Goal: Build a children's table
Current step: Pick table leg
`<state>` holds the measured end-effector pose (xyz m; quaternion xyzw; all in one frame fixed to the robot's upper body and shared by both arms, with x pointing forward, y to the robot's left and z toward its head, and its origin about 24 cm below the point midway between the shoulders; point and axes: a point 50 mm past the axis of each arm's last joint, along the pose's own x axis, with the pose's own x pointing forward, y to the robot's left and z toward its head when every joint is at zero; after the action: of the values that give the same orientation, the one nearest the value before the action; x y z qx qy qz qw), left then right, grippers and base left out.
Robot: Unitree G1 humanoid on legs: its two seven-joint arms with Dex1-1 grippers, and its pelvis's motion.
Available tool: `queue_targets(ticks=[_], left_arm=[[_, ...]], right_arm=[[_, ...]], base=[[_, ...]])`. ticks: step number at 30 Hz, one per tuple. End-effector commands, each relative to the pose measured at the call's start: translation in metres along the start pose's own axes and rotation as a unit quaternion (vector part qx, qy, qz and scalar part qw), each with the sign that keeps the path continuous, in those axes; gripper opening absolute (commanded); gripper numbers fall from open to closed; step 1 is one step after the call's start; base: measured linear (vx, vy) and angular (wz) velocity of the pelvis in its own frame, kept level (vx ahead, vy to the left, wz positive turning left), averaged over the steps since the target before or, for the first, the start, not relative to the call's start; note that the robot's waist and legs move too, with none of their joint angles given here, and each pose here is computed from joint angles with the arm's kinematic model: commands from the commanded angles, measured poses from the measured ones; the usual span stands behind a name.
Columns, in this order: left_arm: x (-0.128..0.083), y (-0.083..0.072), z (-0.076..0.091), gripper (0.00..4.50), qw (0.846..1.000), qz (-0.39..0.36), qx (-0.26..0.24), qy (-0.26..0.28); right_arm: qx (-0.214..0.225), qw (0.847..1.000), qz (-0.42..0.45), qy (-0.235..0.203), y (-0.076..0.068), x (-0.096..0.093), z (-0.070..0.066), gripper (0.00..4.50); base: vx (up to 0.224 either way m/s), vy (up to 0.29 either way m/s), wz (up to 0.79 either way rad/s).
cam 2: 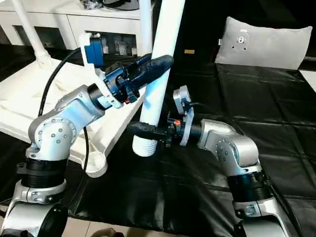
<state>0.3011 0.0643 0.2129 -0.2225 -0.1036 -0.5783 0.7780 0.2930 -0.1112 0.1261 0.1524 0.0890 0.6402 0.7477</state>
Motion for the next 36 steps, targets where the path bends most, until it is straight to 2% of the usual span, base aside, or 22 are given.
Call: queue_targets(ticks=[1, 2, 3, 8, 12, 13, 14, 16, 19, 22, 25, 26, 30, 31, 33, 34, 35, 36], left_arm=[[0.004, -0.008, 0.001, 1.75, 1.000, -0.021, 0.008, 0.000], [0.004, -0.008, 0.001, 1.75, 1.000, -0.021, 0.008, 0.000], [0.004, -0.008, 0.001, 1.75, 1.000, -0.021, 0.008, 0.000], [0.003, -0.008, -0.001, 1.75, 1.000, -0.021, 0.003, 0.006], [0.003, -0.011, -0.008, 1.75, 0.999, -0.024, -0.016, 0.044], [0.004, -0.017, -0.011, 2.31, 0.997, -0.046, -0.019, 0.053], [0.004, -0.017, -0.011, 2.45, 0.997, -0.046, -0.019, 0.053], [0.007, -0.025, -0.015, 2.45, 0.996, -0.068, -0.025, 0.061], [0.009, -0.030, -0.018, 2.82, 0.994, -0.081, -0.026, 0.065], [0.011, -0.034, -0.021, 2.92, 0.993, -0.086, -0.029, 0.069], [0.015, -0.037, -0.022, 3.29, 0.995, -0.081, -0.043, 0.047], [0.015, -0.037, -0.021, 3.29, 0.995, -0.079, -0.045, 0.043], [0.014, -0.031, -0.011, 3.34, 0.996, -0.052, -0.071, -0.016], [0.009, -0.019, -0.001, 3.34, 0.994, -0.010, -0.085, -0.074], [-0.001, -0.005, 0.010, 3.34, 0.987, 0.043, -0.093, -0.125], [-0.010, 0.006, 0.012, 3.34, 0.983, 0.092, -0.087, -0.134], [-0.012, 0.009, 0.012, 3.34, 0.982, 0.103, -0.085, -0.133], [-0.025, 0.019, 0.010, 3.34, 0.978, 0.151, -0.068, -0.125]], right_arm=[[-0.008, 1.000, 0.000, 0.000, -0.001, 0.001, 0.003, 2.71], [-0.008, 1.000, 0.000, 0.001, -0.001, 0.001, 0.003, 2.71], [-0.008, 1.000, 0.001, 0.001, -0.001, 0.001, 0.003, 2.45], [-0.007, 1.000, 0.001, 0.004, -0.001, 0.002, 0.001, 2.14], [-0.013, 1.000, -0.013, 0.009, -0.003, 0.002, -0.001, 2.01], [-0.014, 0.999, -0.027, 0.011, -0.006, 0.003, -0.002, 1.98], [-0.014, 0.999, -0.027, 0.011, -0.006, 0.003, -0.002, 1.97], [-0.010, 0.999, -0.039, 0.009, -0.008, 0.005, -0.004, 1.96], [-0.012, 0.999, -0.047, 0.009, -0.010, 0.007, -0.004, 1.96], [-0.020, 0.998, -0.067, -0.002, -0.014, 0.012, -0.005, 1.96], [-0.025, 0.995, -0.092, -0.020, -0.016, 0.016, -0.005, 1.96], [-0.026, 0.995, -0.093, -0.021, -0.016, 0.017, -0.005, 1.96], [-0.019, 0.992, -0.115, -0.038, -0.017, 0.013, -0.005, 1.96], [-0.015, 0.992, -0.119, -0.045, -0.013, 0.010, -0.007, 1.96], [-0.015, 0.991, -0.119, -0.057, -0.009, 0.006, -0.008, 1.95], [-0.020, 0.990, -0.125, -0.065, -0.007, 0.003, -0.009, 1.93], [-0.021, 0.990, -0.127, -0.066, -0.006, 0.001, -0.009, 1.93], [-0.027, 0.988, -0.138, -0.070, -0.004, -0.005, -0.010, 1.92]], base=[[0.000, 0.000, 0.00], [0.000, 0.000, 0.00], [0.000, 0.000, 0.00], [0.000, 0.000, 0.00], [0.000, 0.000, 0.00], [0.000, 0.000, 0.00], [0.000, 0.000, 0.00], [0.000, 0.000, 0.00], [0.000, 0.000, 0.00], [0.000, 0.000, 0.00], [0.000, 0.000, 0.00], [0.000, 0.000, 0.00], [0.000, 0.000, 0.00], [0.000, 0.000, 0.00], [0.000, 0.000, 0.00], [0.000, 0.000, 0.00], [0.000, 0.000, 0.00], [0.000, 0.000, 0.00]])
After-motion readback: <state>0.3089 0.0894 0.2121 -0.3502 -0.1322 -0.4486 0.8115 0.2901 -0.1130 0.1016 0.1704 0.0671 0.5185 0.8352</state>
